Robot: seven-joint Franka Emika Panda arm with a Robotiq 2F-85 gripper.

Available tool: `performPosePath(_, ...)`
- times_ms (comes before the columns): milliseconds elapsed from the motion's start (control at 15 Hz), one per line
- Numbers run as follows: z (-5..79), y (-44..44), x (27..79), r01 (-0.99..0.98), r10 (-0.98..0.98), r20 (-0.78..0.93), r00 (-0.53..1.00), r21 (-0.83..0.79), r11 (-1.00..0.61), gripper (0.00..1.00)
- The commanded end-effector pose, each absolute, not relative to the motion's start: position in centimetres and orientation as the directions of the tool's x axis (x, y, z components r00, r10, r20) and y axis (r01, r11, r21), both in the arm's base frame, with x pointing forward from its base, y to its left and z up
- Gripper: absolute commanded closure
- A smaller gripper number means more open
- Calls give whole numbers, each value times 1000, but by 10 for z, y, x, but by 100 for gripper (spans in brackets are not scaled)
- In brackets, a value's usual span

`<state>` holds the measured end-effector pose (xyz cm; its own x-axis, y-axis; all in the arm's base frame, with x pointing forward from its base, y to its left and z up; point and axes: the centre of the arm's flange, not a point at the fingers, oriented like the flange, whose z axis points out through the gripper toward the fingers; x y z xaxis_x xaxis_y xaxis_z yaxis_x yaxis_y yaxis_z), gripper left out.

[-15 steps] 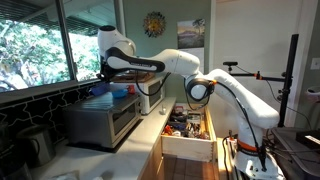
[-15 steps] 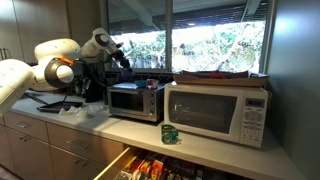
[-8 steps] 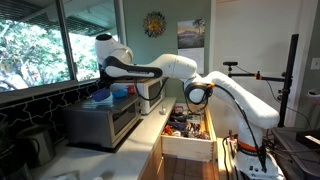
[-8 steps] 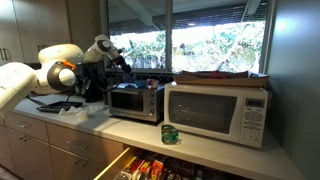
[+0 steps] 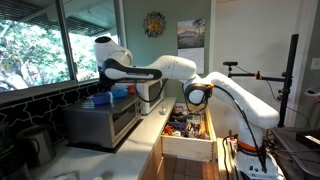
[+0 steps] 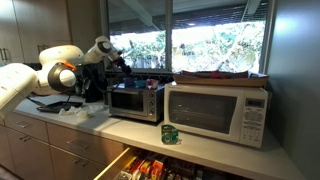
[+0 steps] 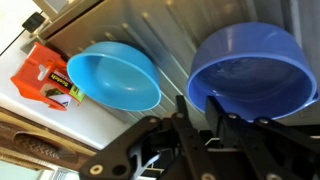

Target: Pick up the blue mug from the tray and put it on the gray oven

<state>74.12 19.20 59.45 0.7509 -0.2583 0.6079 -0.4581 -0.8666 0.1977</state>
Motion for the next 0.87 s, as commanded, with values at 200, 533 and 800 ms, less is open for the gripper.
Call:
performPosePath(200, 621, 187, 723, -478, -267, 625, 734, 195, -857, 18)
performPosePath(533, 711, 186, 679, -273, -89, 698, 711, 157, -949, 0)
performPosePath(800, 750, 189, 680, -262, -54, 749, 660, 162, -952, 0)
